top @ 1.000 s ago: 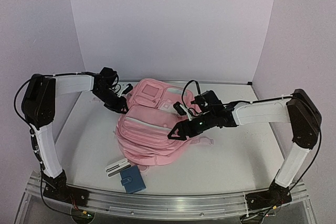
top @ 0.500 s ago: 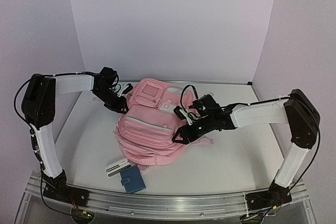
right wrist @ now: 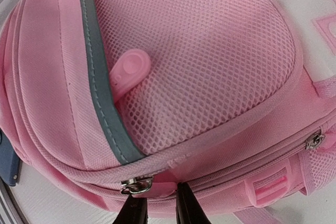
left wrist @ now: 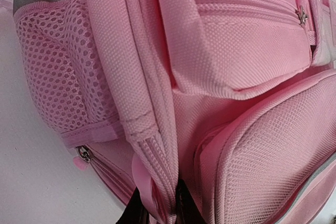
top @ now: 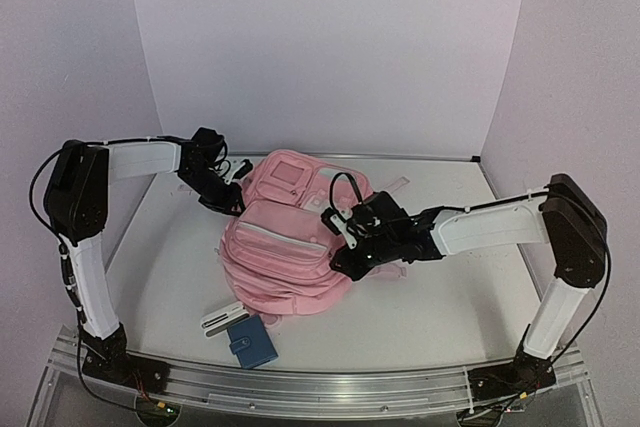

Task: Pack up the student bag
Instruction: Unzip the student bag at the center of the board.

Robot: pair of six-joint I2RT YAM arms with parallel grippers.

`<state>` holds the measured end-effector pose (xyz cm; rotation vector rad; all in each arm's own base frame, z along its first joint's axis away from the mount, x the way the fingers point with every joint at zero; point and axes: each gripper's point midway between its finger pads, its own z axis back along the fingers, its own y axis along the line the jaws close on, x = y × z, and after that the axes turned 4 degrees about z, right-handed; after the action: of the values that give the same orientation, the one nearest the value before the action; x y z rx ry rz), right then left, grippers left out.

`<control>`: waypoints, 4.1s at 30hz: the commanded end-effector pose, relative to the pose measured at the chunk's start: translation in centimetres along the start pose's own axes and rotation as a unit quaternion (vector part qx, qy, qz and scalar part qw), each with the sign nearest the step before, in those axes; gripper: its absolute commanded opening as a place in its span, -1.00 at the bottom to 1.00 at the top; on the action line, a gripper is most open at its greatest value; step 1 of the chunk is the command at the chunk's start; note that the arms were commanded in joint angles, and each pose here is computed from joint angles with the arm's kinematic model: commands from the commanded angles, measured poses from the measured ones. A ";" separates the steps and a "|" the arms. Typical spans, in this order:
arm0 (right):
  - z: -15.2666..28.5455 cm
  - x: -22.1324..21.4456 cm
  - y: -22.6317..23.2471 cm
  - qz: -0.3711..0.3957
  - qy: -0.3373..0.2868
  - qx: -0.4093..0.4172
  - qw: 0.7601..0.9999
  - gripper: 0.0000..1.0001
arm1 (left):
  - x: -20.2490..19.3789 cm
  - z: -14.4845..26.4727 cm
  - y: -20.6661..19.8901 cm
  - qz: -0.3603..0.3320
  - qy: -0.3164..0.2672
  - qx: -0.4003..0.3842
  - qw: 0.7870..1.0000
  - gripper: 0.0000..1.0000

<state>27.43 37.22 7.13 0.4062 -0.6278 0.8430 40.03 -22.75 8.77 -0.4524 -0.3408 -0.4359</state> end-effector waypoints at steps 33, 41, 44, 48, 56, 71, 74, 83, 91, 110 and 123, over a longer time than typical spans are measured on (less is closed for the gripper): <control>3.4 3.2 9.7 -0.036 0.020 0.101 0.994 -1.00 | 7.5 5.0 0.2 0.263 -0.194 0.016 0.945 -1.00; 1.8 3.5 12.1 -0.030 0.043 0.102 0.993 -1.00 | 9.1 5.3 -0.8 0.266 -0.227 0.020 0.937 -0.99; 1.4 3.7 13.0 -0.025 0.041 0.102 0.994 -1.00 | 9.3 4.9 -0.7 0.265 -0.229 0.023 0.937 -1.00; 1.5 4.3 12.8 -0.036 0.029 0.085 0.995 -0.86 | 9.7 5.3 -0.9 0.239 -0.231 0.025 0.943 -0.89; 5.7 6.5 8.1 -0.082 -0.043 -0.029 0.995 0.06 | 9.3 10.3 -2.5 0.167 -0.250 0.045 0.953 0.30; 3.7 7.3 -0.1 -0.223 -0.082 -0.012 0.971 0.16 | -4.4 11.3 -4.0 0.316 -0.186 -0.009 0.930 0.76; 2.3 7.5 -0.5 -0.236 -0.078 -0.003 0.969 0.05 | -6.8 10.3 -3.9 0.339 -0.161 -0.012 0.927 0.77; -1.3 7.2 -1.2 -0.249 -0.062 -0.004 0.967 -0.15 | -9.9 8.3 -3.0 0.371 -0.157 -0.021 0.915 0.63; -2.2 6.5 -1.7 -0.300 -0.069 -0.012 0.951 -1.00 | -10.0 4.1 -2.1 0.371 -0.132 -0.032 0.919 -0.12; 2.6 3.9 -3.0 -0.444 -0.155 -0.055 0.881 -1.00 | 2.2 2.9 -2.4 0.165 -0.180 0.025 0.969 0.14; 3.9 5.6 -3.6 -0.474 -0.207 -0.094 0.850 -1.00 | -6.5 4.3 -15.9 0.161 -0.177 0.053 0.970 0.39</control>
<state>31.04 35.43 9.90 0.5888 -0.7132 -0.2189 28.59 -31.70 16.33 -0.5018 -0.6539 -0.1418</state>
